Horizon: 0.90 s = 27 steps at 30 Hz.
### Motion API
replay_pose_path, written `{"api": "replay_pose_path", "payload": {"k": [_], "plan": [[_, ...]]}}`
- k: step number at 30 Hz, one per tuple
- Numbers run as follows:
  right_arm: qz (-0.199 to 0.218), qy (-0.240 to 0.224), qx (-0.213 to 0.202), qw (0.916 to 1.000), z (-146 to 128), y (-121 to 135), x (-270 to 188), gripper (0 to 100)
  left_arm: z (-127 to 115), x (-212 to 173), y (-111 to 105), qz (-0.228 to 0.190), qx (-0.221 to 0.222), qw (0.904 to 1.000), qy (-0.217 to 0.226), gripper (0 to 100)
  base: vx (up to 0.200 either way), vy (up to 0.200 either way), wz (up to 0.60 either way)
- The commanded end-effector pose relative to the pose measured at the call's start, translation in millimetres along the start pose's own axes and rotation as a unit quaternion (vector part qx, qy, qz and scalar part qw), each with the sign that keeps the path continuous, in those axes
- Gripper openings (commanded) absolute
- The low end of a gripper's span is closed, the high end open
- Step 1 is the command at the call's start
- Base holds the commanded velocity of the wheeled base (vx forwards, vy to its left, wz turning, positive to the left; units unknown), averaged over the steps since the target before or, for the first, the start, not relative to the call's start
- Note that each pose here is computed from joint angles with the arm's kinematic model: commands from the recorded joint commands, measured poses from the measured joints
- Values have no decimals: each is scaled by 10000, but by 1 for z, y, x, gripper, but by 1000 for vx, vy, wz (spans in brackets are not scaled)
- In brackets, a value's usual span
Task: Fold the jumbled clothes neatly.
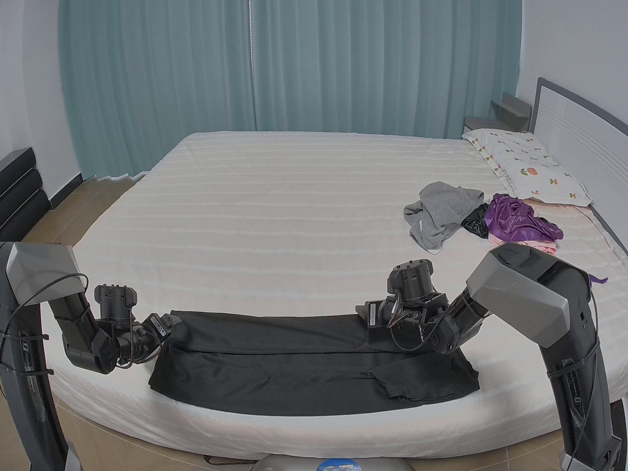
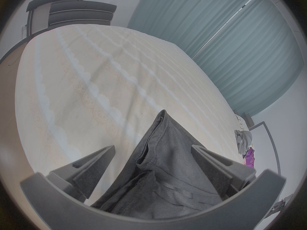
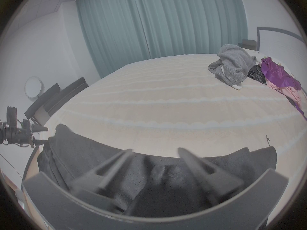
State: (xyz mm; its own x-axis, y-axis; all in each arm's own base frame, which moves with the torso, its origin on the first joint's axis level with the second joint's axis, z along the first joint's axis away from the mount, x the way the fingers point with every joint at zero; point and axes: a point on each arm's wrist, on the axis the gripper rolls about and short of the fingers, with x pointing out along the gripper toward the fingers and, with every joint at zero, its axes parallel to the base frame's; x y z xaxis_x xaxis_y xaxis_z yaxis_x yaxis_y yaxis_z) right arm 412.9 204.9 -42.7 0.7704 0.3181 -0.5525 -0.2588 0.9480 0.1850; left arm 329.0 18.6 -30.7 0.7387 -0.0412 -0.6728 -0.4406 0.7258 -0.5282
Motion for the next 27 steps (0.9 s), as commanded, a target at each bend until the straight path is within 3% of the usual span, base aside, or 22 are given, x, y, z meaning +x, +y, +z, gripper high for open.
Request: {"api": "replay_pose_path", "payload": {"k": [1, 7, 11, 17, 23, 24, 27], "plan": [[60, -272, 525, 9982, 16, 1, -8, 100, 0, 0, 0, 4, -6, 10000, 3, 100, 0, 0, 0], [-110, -433, 1108, 9928, 35, -27, -25, 100, 0, 0, 0, -1, -29, 10000, -3, 100, 0, 0, 0], [-381, -374, 1556, 9864, 37, -59, -35, 100, 0, 0, 0, -1, -29, 10000, -3, 100, 0, 0, 0], [-648, -150, 1764, 9821, 22, -85, -33, 100, 0, 0, 0, 4, -29, 10000, 3, 100, 0, 0, 0], [-709, 112, 1907, 9790, 4, -90, -22, 100, 0, 0, 0, -1, -21, 10000, -3, 100, 0, 0, 0], [-721, 148, 1909, 9788, 1, -90, -20, 0, 0, 0, 0, 4, -22, 10000, 3, 100, 0, 0, 0], [-767, 278, 1914, 9781, -5, -92, -17, 0, 0, 0, 0, 4, -22, 10000, 3, 100, 0, 0, 0]]}}
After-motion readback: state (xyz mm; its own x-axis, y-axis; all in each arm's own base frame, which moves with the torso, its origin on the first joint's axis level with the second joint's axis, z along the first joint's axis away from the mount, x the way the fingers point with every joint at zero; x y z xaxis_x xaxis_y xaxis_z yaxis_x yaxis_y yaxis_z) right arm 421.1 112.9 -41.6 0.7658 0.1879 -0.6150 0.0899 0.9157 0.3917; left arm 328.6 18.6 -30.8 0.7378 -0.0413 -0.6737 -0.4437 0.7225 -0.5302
